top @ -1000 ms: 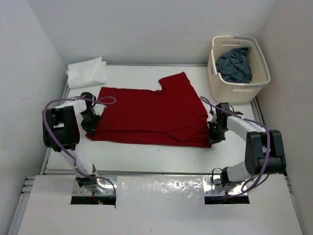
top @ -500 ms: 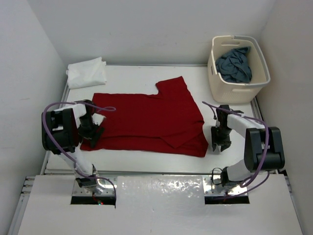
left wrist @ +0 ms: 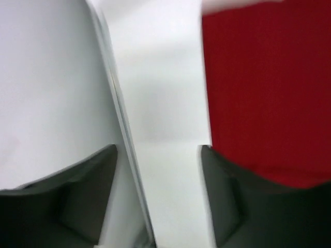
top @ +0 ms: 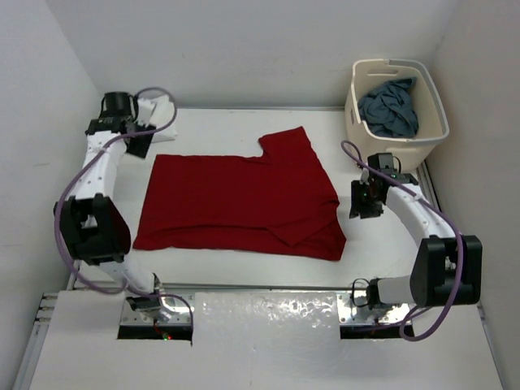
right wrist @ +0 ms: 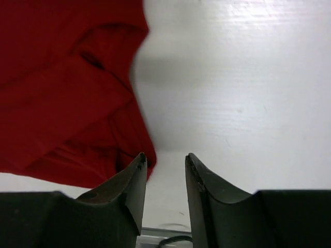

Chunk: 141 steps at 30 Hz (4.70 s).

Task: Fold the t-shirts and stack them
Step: Fold the flattened tshirt in 1/3 of the way

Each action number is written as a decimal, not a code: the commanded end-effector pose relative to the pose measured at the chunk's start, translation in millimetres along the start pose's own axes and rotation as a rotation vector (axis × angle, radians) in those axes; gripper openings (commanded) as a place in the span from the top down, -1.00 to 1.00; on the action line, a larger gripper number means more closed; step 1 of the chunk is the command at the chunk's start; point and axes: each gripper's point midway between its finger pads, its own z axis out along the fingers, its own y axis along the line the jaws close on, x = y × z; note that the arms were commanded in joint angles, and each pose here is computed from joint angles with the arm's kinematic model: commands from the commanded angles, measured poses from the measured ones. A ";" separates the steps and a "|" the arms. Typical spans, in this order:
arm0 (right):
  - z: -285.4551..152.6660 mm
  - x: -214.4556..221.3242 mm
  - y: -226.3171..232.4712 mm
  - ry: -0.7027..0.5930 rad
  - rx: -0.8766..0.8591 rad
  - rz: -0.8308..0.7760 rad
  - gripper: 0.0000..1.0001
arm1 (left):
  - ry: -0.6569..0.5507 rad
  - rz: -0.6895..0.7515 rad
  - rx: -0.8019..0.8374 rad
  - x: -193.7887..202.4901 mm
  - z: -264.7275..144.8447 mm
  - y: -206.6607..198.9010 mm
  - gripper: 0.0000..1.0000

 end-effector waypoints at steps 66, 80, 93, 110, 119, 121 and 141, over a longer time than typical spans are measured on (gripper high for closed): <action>66.5 -25.2 47.1 0.000 -0.209 0.024 1.00 | -0.422 1.397 0.913 62.2 -94.6 -530.9 0.97; 56.2 -35.4 43.8 -0.027 -0.177 0.000 1.00 | -0.440 1.483 0.942 73.7 -89.6 -534.9 0.18; 56.5 -33.3 45.0 -0.028 -0.183 0.003 1.00 | -0.455 1.499 0.889 74.4 -72.4 -536.6 0.41; 55.7 -27.9 42.6 -0.020 -0.175 -0.011 1.00 | -0.468 1.533 0.900 55.6 -86.9 -524.9 0.24; 57.1 -26.9 42.0 -0.016 -0.172 -0.007 1.00 | -0.450 1.551 0.899 70.9 -69.3 -527.8 0.30; 57.2 -26.6 41.5 -0.014 -0.168 -0.007 1.00 | -0.455 1.538 0.892 69.8 -67.9 -529.9 0.33; 41.9 -46.2 38.1 -0.069 -0.142 -0.048 1.00 | -0.423 1.358 0.860 50.3 -78.3 -525.6 1.00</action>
